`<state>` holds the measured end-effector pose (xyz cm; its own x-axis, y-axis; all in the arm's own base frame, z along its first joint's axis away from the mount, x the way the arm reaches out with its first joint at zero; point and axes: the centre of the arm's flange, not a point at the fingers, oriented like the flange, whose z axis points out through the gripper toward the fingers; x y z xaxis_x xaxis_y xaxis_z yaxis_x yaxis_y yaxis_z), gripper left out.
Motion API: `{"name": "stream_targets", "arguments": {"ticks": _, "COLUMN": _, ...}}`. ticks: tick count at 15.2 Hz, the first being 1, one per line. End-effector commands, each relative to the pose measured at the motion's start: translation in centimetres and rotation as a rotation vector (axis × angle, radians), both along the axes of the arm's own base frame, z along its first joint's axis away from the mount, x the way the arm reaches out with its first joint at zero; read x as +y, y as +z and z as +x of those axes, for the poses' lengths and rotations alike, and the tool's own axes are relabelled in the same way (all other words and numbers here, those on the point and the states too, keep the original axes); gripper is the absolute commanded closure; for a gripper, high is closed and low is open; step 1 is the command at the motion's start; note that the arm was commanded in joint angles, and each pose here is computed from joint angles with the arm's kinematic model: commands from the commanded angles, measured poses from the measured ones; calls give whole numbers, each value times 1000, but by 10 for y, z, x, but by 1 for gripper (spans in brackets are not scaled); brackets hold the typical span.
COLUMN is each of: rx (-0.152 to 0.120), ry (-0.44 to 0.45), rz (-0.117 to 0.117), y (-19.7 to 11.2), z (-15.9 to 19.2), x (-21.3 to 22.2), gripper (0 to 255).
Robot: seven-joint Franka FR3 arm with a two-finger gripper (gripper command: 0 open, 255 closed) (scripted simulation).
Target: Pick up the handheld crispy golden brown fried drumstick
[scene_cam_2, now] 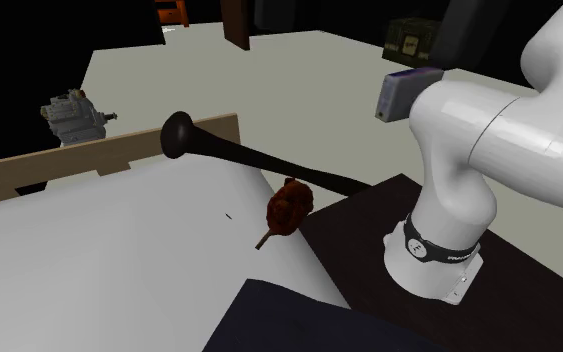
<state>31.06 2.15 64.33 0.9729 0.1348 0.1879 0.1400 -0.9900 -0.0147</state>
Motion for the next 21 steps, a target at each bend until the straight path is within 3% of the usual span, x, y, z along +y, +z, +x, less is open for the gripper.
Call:
{"name": "stream_targets", "arguments": {"ticks": 1, "rx": 0, "ry": 0, "rz": 0, "y": 0, "z": 0, "x": 0, "gripper": 0}}
{"name": "stream_targets", "arguments": {"ticks": 21, "rx": 225, "ry": 133, "rz": -187, "y": -217, "z": -22, "x": -109, "gripper": 0}}
